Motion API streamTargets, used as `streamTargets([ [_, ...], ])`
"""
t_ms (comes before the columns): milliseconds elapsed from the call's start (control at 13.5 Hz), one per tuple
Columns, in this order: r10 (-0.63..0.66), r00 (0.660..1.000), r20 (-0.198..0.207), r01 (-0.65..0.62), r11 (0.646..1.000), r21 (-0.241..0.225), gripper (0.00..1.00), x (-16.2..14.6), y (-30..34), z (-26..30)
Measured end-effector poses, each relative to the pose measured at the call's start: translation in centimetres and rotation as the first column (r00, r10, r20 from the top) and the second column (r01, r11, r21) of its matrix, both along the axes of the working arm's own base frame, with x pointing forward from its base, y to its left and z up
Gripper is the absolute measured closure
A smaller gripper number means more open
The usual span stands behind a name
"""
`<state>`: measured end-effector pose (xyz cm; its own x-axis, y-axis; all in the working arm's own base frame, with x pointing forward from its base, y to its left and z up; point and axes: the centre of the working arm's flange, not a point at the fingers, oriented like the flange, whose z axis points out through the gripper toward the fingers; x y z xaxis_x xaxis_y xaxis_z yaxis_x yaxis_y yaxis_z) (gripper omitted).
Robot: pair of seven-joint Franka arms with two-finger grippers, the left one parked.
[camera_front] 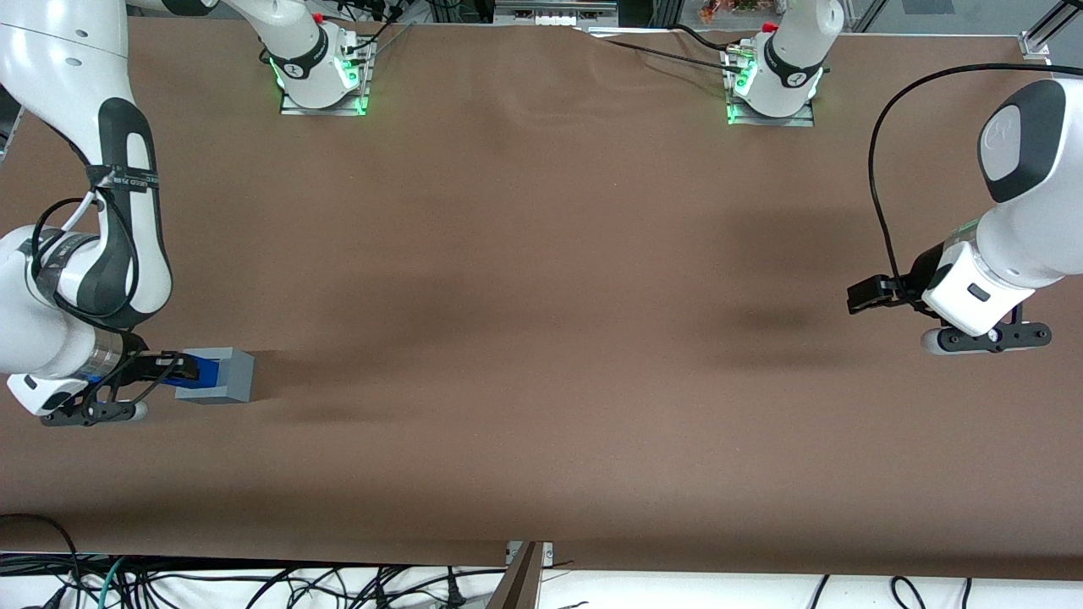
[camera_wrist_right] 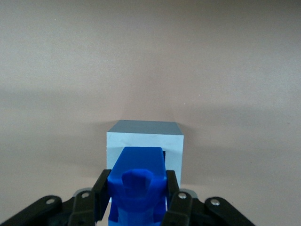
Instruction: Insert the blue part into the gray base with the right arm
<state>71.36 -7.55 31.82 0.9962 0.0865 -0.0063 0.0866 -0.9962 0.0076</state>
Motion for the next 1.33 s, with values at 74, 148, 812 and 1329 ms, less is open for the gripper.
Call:
streamTargets([
  [74,-0.001,1.0,0.0,0.001,1.0,0.002,0.5,0.0,0.01,0.0],
  [148,-0.003,1.0,0.0,0.003,1.0,0.005,0.5,0.0,0.02,0.0],
  [812,-0.008,1.0,0.001,0.008,1.0,0.01,0.5,-0.01,-0.04,-0.02],
  [1329,-0.009,1.0,0.009,0.008,1.0,0.018,0.5,-0.01,-0.67,-0.04],
])
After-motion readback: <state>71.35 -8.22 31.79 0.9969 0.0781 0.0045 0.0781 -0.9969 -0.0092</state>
